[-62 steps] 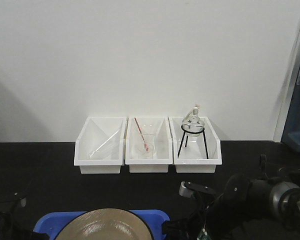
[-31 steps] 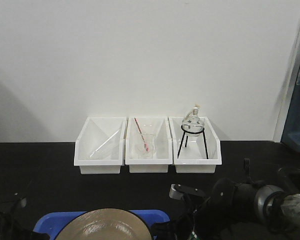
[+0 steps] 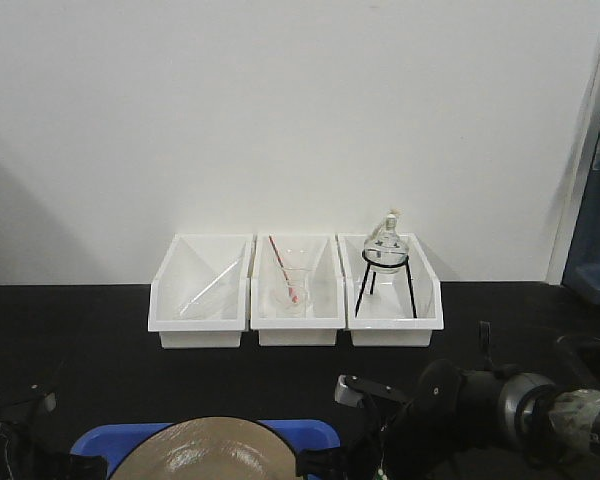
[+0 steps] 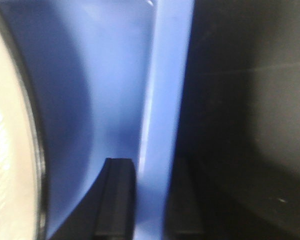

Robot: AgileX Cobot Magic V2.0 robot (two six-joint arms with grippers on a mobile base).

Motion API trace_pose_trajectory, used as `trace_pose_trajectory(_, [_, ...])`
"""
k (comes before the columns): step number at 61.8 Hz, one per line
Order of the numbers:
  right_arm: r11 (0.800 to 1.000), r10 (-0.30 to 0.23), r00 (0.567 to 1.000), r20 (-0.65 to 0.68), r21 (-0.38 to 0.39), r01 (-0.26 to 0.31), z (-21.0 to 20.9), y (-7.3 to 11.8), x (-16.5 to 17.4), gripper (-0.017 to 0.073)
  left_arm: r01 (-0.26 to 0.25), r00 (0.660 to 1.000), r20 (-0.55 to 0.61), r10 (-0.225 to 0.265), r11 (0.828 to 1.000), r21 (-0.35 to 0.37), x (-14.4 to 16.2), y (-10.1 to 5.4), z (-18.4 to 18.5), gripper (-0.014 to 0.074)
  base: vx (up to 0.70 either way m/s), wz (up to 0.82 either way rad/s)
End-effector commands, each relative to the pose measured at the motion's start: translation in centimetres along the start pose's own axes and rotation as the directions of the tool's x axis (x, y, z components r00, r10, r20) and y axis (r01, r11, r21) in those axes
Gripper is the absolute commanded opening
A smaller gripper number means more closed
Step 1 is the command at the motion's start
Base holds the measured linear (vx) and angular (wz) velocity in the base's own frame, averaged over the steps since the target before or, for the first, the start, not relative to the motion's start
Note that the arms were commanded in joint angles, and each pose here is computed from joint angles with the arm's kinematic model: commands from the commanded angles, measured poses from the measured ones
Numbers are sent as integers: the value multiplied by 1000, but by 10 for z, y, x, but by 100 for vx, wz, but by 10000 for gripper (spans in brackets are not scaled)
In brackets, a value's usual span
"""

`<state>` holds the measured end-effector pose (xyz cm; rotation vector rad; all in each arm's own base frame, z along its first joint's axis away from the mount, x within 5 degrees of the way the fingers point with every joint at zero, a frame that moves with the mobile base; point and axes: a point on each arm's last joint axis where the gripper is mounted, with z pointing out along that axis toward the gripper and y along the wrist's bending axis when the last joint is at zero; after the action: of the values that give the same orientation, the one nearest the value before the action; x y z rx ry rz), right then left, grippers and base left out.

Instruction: Place disk in tray to left cabinet

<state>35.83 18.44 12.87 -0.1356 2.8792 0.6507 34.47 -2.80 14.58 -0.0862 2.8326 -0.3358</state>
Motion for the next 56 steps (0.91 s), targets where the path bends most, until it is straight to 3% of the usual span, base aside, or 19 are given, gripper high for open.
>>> trace_pose_trajectory(1, [1000,13,996,-87,-9,-14,1,3,11,122,23,1000,-14,-22,999,39,1,-11,1,307,0,0])
trace_pose_trajectory(18, [997,61,996,-62,-39,-64,2,6,8,-13,67,997,-41,-64,995,78,3,-17,2,-11,0,0])
trace_pose_trajectory(40, [977,163,982,-91,-126,-174,-7,12,7,-8,70,994,-99,-55,985,157,-16,-32,-19,-3,0,0])
trace_pose_trajectory(56, [961,208,977,-36,-177,-211,-40,7,-4,-7,125,989,-105,-107,974,190,-29,-40,-32,-1,0,0])
